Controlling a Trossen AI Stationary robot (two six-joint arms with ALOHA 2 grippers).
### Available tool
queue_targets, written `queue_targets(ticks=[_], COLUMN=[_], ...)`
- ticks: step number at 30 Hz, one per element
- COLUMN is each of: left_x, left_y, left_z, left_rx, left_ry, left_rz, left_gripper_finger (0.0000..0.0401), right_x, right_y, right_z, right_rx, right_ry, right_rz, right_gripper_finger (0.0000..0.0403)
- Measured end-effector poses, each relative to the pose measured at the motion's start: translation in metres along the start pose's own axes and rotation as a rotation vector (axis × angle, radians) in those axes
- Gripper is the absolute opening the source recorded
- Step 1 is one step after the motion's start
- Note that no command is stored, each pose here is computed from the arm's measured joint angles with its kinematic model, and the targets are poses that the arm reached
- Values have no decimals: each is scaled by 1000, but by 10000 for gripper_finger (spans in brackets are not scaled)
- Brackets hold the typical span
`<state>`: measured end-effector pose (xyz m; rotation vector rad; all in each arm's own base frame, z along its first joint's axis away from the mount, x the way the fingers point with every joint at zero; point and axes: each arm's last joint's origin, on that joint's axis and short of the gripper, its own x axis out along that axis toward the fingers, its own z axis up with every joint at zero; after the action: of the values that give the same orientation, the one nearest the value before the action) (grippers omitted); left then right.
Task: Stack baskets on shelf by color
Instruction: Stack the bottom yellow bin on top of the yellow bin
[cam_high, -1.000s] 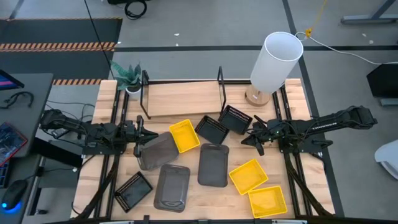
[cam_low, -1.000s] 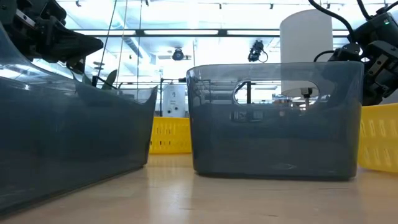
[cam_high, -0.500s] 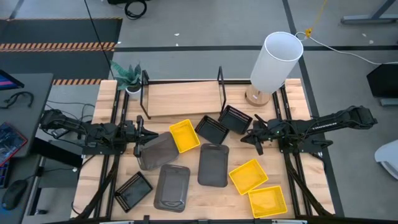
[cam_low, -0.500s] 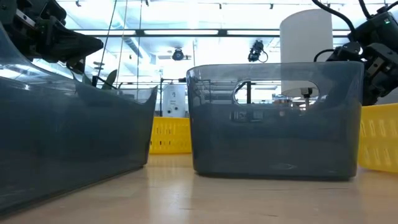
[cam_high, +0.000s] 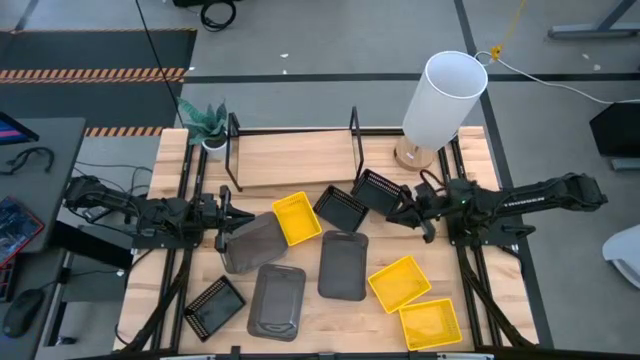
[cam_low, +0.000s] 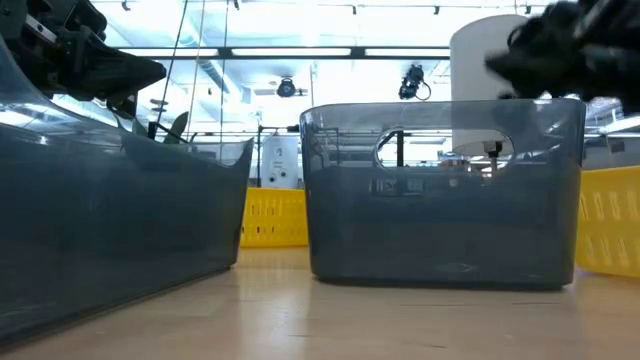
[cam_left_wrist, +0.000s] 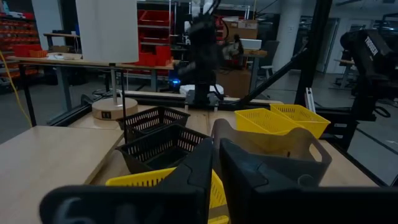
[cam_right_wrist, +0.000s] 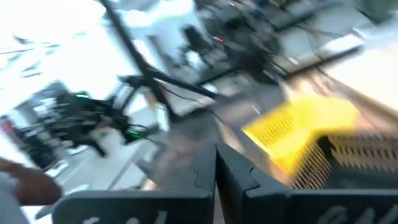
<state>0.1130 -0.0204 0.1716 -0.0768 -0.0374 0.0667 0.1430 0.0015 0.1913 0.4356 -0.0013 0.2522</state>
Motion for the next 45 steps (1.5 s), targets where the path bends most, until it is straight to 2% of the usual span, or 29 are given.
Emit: queue_targets(ticks=[3,7,12,20,23,27,32,35,38,43,45], left_x=[0,0,0,0,0,0,0,0,0,0,0], left_y=[0,0,0,0,0,0,0,0,0,0,0], left_z=[0,0,0,0,0,0,0,0,0,0,0], left_rx=[0,0,0,0,0,0,0,0,0,0,0], left_ry=[0,0,0,0,0,0,0,0,0,0,0], left_rz=[0,0,0,0,0,0,0,0,0,0,0], left_gripper_finger=[38,31,29,39,35,29,31,36,39,33,30], right_x=[1,1,2,2,3,3,-1,-2,2,13,16], right_y=[10,18,33,45,44,43,50,55,58,60,63], right_z=[20,38,61,69,70,71,78,87,94,90,85], right_rx=[-68,-111,-158,-180,-153,9,-23,3,2,-5,-7], right_ry=[-63,-110,-133,-104,-124,-127,-181,-191,-90,188,278], right_rz=[97,138,267,422,375,337,439,466,417,186,135], right_gripper_finger=[13,13,13,13,13,13,13,13,12,5,4])
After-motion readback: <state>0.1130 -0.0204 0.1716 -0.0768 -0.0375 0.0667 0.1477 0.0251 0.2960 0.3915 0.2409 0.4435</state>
